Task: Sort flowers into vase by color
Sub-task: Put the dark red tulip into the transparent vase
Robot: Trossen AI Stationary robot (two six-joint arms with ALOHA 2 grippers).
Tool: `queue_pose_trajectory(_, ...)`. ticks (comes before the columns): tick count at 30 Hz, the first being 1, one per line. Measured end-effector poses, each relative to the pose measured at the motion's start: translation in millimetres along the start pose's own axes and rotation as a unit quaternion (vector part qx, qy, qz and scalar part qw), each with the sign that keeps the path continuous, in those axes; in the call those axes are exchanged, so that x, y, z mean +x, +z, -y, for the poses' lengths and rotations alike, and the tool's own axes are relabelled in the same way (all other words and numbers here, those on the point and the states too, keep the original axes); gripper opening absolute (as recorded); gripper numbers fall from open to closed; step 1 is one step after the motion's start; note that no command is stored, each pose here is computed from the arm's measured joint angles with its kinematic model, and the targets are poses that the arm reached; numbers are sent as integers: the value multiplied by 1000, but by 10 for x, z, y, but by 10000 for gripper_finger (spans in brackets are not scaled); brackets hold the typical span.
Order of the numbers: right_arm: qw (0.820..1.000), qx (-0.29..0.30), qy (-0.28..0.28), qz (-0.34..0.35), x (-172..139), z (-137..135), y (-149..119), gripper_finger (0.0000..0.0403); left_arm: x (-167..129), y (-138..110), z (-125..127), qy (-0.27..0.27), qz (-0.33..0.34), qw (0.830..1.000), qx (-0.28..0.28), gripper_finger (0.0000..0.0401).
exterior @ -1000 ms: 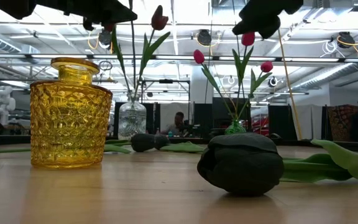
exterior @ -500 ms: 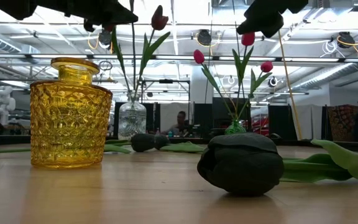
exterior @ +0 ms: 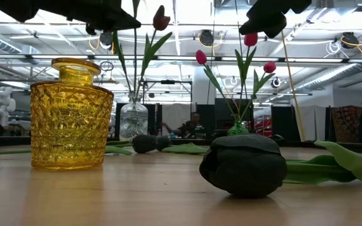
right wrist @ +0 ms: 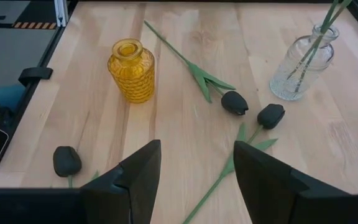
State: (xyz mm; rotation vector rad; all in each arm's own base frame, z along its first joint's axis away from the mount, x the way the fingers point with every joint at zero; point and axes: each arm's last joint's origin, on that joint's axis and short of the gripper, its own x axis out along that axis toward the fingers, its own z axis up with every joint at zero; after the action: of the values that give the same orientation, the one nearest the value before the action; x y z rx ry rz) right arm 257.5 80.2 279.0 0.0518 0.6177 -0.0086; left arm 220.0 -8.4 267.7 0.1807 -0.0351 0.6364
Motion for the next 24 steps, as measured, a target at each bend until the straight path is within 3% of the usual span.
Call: queue_pose_trajectory(24, 1000, 0, 0, 0, 1, 0, -1, 194, 79, -172, 20, 7, -36, 999, 18, 11)
